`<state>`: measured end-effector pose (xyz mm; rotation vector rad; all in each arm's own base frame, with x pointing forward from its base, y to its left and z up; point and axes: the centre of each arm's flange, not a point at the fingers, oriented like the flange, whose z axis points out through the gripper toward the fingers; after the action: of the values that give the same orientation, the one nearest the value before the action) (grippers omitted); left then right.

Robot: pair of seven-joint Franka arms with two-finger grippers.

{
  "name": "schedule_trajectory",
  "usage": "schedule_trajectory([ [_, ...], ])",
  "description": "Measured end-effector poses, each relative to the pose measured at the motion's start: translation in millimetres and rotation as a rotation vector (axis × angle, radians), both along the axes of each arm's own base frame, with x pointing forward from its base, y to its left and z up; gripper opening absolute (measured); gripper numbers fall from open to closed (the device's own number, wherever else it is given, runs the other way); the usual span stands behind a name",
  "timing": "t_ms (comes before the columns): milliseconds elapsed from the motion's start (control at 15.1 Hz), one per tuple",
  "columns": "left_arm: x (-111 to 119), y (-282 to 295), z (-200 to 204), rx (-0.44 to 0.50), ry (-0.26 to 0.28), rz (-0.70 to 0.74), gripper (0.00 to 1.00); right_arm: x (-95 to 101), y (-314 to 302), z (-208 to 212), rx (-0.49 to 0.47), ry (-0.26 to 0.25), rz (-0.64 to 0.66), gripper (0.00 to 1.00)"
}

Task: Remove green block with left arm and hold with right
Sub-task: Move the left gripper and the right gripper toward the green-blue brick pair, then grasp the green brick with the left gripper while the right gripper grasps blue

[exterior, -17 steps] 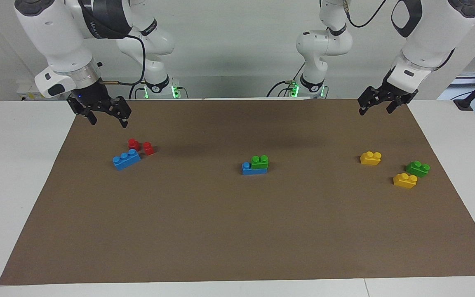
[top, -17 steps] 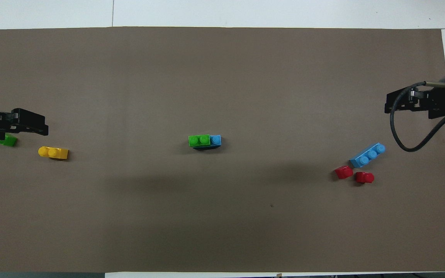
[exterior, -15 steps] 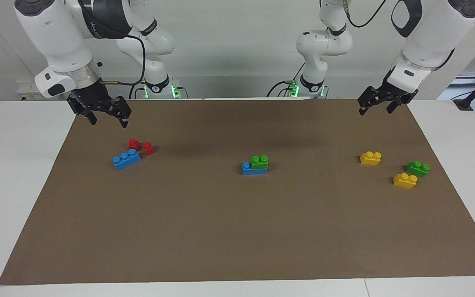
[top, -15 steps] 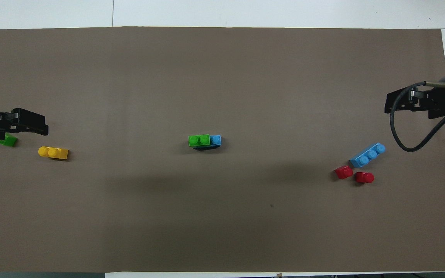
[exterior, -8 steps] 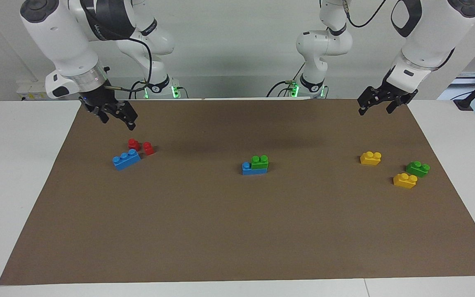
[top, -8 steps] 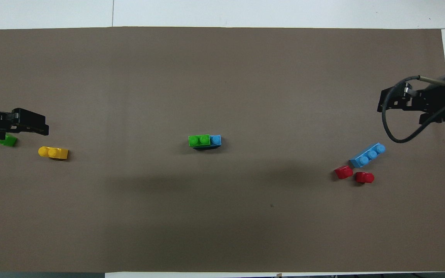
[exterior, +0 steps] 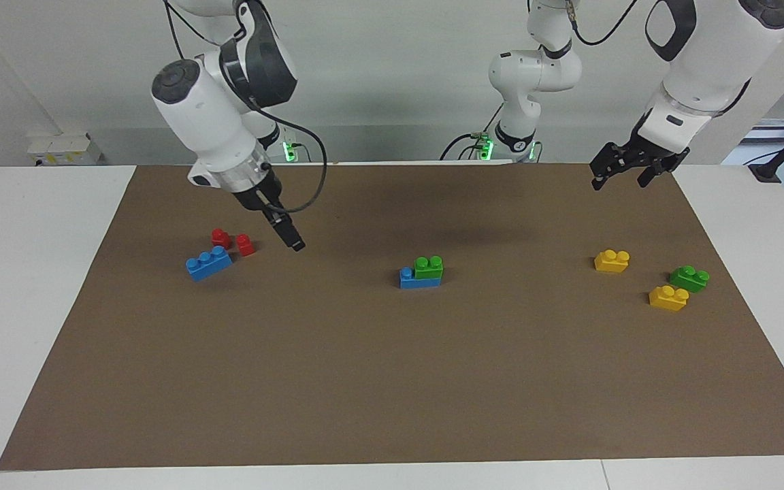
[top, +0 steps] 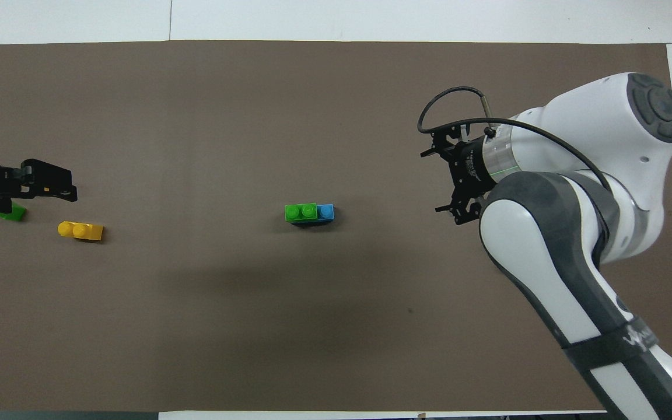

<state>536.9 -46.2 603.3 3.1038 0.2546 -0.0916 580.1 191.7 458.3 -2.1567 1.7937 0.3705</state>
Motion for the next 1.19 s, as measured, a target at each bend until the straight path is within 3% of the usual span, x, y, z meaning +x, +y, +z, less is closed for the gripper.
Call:
schedule_trajectory([
  [199, -8.8, -37.4, -19.3, 0.005, -0.024, 0.205, 1.00, 4.5, 24.5, -38.6, 0.088, 0.045, -0.143, 1.00],
  [397, -31.2, -81.4, -46.4, 0.001, -0.050, 0.435, 1.00, 1.1, 52.7, -71.6, 0.120, 0.071, -0.174, 1.00],
  [596, -56.3, -121.1, -68.0, -0.023, -0.079, 0.682, 1.00, -7.4, 89.2, -105.2, 0.103, 0.056, -0.154, 1.00],
  [927, -99.8, -200.6, -111.4, -0.020, -0.043, 1.028, 1.00, -26.5, 125.5, -150.3, 0.069, 0.034, -0.122, 1.00],
  [1192, -107.3, -248.0, -150.3, -0.034, -0.030, 1.239, 1.00, -34.7, 137.7, -172.4, 0.053, 0.008, -0.108, 1.00],
])
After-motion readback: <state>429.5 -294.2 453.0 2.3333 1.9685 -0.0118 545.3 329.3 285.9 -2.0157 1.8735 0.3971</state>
